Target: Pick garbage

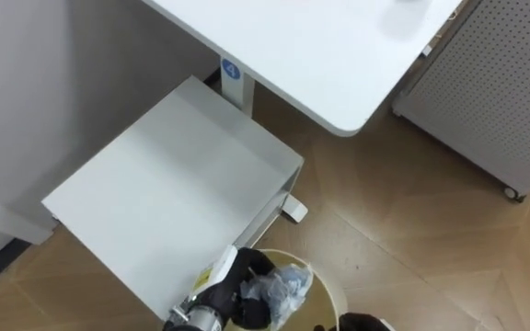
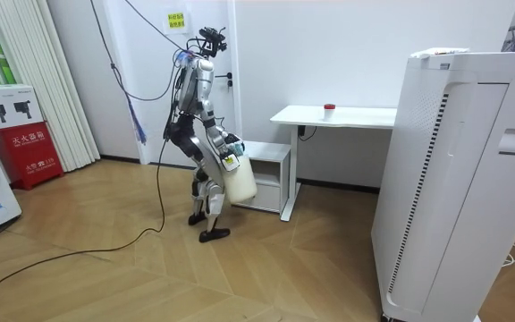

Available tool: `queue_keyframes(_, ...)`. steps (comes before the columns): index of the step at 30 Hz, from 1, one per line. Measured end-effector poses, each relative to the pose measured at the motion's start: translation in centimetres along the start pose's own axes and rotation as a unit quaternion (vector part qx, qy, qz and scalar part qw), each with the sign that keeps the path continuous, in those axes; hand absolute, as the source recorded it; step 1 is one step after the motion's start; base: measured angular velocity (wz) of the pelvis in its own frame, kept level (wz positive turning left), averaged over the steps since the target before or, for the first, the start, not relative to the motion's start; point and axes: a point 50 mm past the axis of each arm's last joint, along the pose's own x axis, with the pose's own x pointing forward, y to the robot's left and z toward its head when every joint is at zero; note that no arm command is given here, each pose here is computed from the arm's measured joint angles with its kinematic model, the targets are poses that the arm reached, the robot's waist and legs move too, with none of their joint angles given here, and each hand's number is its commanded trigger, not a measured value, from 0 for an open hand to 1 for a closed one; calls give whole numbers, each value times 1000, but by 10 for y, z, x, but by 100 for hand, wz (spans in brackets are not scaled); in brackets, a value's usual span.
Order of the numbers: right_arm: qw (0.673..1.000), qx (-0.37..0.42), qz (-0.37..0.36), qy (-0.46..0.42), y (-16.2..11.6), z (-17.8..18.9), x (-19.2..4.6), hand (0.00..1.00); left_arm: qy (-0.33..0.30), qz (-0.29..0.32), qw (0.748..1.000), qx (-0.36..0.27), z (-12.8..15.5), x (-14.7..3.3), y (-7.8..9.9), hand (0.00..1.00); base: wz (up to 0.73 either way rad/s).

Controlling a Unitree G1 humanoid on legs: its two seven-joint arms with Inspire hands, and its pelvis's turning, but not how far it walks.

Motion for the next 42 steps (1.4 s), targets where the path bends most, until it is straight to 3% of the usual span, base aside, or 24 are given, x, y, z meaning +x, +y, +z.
queue_keyframes(10,1000,-23,5,-6,-4,2,-1,100,-2,-59,998,16,-1,-3,-9,0,-1)
queue_keyframes(26,1000,-20,-5,7,-10,-7,-5,100,-4,-76,996,54,-6,-6,-10,0,0)
queue_keyframes(31,1000,-14,-12,16,-15,-13,-8,100,10,-89,994,67,-20,-18,-16,0,2)
queue_keyframes(34,1000,-17,-15,17,-17,-13,-9,100,19,-88,993,71,-29,-24,-13,0,0)
queue_keyframes(42,999,13,-39,8,-36,-19,-21,100,-24,-49,998,37,-15,-31,-1,0,-1)
